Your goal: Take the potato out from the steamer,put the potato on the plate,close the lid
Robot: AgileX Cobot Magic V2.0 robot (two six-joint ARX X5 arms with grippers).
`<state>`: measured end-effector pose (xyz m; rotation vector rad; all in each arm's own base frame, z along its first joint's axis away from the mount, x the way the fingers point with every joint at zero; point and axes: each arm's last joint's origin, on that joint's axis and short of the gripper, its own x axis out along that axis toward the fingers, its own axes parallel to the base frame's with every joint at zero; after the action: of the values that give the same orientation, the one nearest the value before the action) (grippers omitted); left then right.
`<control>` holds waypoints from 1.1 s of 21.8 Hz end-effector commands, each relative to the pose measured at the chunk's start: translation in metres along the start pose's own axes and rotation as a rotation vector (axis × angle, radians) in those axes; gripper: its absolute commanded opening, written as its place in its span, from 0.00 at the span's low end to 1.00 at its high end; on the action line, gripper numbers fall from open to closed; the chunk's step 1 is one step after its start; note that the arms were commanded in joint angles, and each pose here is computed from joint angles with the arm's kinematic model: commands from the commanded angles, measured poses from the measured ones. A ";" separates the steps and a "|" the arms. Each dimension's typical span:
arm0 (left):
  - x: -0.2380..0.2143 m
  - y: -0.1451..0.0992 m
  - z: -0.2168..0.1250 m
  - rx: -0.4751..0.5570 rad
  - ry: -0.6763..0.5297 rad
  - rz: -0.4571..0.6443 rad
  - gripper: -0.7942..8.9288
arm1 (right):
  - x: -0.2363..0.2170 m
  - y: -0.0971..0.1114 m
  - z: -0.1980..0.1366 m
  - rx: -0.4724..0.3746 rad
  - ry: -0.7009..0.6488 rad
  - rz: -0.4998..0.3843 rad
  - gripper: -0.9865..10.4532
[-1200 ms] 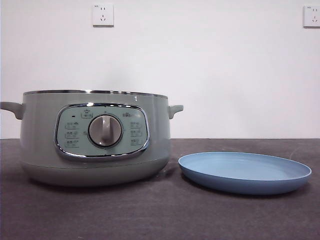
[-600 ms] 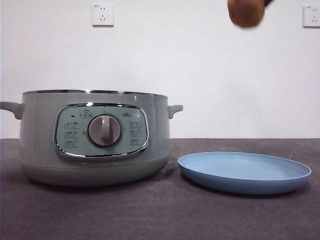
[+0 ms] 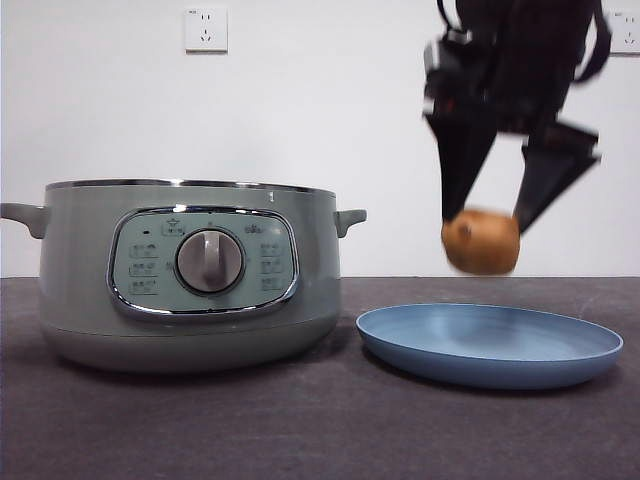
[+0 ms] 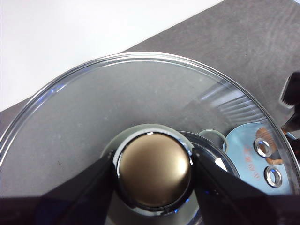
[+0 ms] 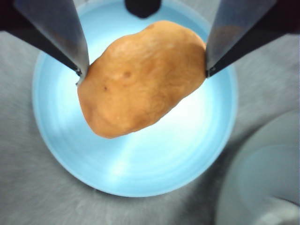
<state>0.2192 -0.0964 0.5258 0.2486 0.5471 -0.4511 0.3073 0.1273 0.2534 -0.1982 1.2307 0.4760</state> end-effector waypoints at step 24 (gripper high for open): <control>-0.007 0.000 0.001 0.012 -0.026 0.004 0.07 | 0.045 -0.005 -0.014 0.017 0.069 0.004 0.47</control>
<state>0.2192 -0.0964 0.5258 0.2497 0.5469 -0.4514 0.3113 0.1286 0.2046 -0.2066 1.2987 0.4690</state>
